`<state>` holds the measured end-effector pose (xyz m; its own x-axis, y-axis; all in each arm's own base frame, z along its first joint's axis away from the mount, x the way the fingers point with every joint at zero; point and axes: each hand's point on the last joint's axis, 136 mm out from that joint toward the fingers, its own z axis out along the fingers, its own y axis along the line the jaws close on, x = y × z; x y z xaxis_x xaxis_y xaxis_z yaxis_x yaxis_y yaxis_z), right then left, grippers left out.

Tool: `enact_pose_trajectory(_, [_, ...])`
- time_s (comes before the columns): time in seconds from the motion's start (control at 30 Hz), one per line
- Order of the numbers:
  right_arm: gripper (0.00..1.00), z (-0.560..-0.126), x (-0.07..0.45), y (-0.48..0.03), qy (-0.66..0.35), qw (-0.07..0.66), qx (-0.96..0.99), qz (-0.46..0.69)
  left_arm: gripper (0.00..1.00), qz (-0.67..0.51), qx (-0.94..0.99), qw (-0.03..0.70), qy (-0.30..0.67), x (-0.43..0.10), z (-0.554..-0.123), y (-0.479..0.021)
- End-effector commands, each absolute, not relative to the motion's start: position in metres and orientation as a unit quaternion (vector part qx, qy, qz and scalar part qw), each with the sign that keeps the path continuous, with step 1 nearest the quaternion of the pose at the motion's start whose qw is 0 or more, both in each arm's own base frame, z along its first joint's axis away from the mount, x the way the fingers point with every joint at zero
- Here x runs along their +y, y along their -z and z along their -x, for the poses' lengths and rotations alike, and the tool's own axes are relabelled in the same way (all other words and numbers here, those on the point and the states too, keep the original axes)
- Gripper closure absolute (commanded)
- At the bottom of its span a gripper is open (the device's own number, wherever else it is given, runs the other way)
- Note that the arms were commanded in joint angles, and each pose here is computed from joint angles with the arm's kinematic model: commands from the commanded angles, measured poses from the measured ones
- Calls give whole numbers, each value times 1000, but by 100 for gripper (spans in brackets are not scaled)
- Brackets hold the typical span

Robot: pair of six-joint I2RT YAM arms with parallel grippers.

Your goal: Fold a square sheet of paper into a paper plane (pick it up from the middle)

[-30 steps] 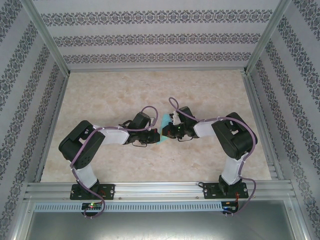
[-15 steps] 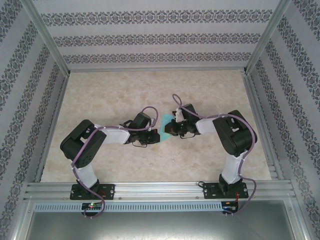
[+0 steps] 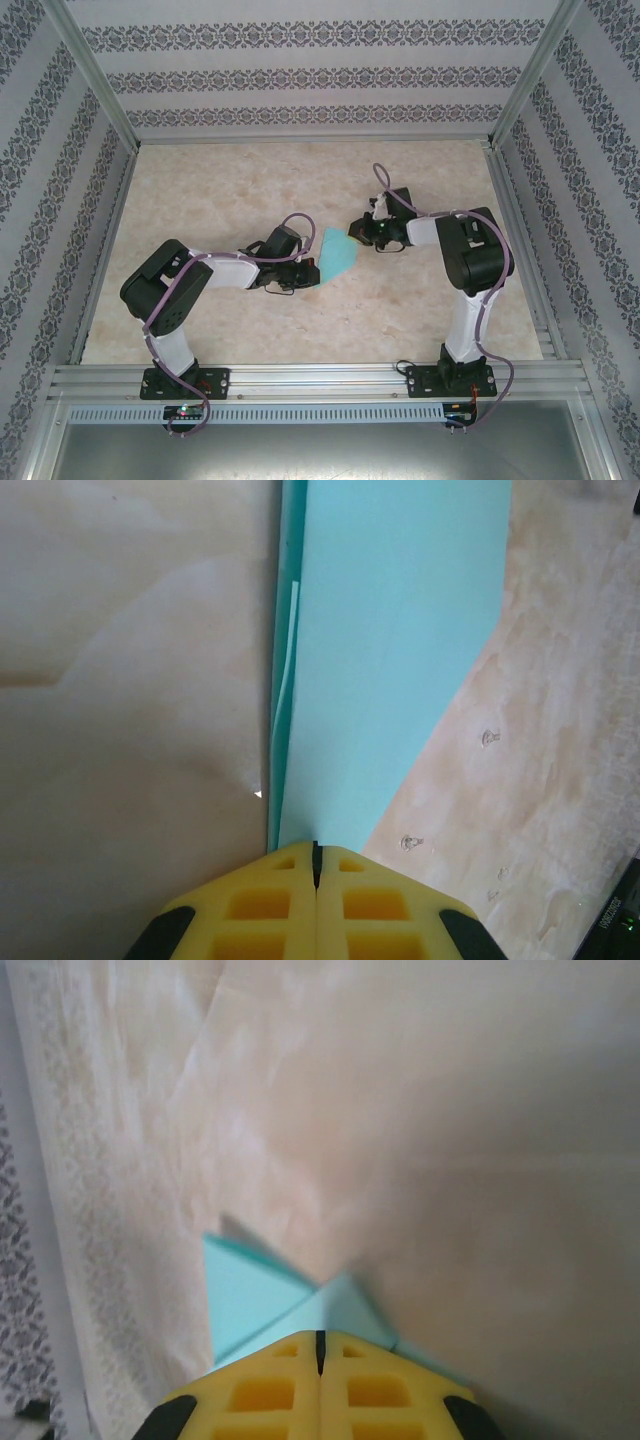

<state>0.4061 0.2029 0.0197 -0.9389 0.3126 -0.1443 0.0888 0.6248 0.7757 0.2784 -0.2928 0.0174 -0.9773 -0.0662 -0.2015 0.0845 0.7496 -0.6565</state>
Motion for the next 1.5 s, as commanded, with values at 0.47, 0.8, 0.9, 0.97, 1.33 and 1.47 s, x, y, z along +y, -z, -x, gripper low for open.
enact_pose_trajectory(0.47, [64,-390,175,-73,-402,189,885,-141,58,4,940,112,323,-292,-305,-50])
enact_pose_trajectory(0.8, [41,-349,213,-60,-385,163,898,-136,9,21,949,223,224,-239,-350,-89])
enact_pose_trajectory(0.9, [41,-350,221,-52,-391,152,897,-142,4,47,947,235,213,-218,-353,-91])
enact_pose_trajectory(0.97, [42,-352,227,-49,-399,144,894,-143,1,67,945,239,212,-204,-355,-91])
enact_pose_trajectory(1.33, [60,-354,256,-41,-431,124,886,-116,0,123,938,227,233,-173,-351,-82])
enact_pose_trajectory(1.47, [68,-355,264,-40,-446,124,880,-109,0,128,934,212,256,-175,-349,-82])
